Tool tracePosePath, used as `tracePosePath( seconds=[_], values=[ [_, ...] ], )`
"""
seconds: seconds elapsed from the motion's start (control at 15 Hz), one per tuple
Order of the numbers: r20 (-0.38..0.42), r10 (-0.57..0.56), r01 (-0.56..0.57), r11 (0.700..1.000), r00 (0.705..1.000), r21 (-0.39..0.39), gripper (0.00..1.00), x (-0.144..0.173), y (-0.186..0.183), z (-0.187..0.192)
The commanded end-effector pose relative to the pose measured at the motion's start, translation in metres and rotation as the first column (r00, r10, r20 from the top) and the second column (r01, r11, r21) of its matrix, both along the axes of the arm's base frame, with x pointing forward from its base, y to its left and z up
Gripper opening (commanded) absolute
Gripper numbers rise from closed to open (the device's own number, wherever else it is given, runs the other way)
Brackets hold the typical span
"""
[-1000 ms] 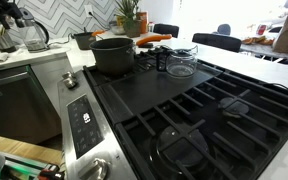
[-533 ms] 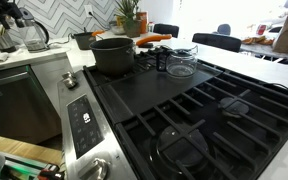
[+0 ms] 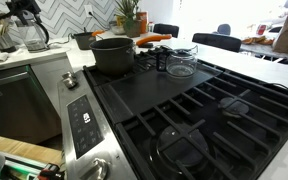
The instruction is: Move the black crate to the left
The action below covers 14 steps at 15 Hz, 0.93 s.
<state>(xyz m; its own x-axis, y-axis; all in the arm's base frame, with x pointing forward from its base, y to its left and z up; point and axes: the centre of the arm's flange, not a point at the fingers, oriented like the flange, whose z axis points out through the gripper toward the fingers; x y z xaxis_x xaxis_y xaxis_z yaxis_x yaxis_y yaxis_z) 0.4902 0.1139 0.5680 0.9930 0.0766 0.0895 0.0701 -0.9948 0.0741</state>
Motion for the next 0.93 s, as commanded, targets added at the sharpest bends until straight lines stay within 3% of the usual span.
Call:
tracePosePath(
  seconds=[0.0,0.4,0.73,0.8,0.87],
  values=[
    [0.014,0.094,-0.094,0.994,0.996,0.059,1.0,0.015,-0.054,0.002],
    [0.013,0.238,-0.238,0.967,0.971,0.087,1.0,0.025,-0.157,0.003],
    [0.024,0.345,-0.345,0.927,0.938,0.147,1.0,0.032,-0.227,-0.004],
    [0.02,0.348,-0.347,0.925,0.937,0.158,1.0,0.035,-0.238,-0.006],
    [0.034,0.319,-0.321,0.94,0.947,0.12,1.0,0.022,-0.217,-0.004]
  ],
)
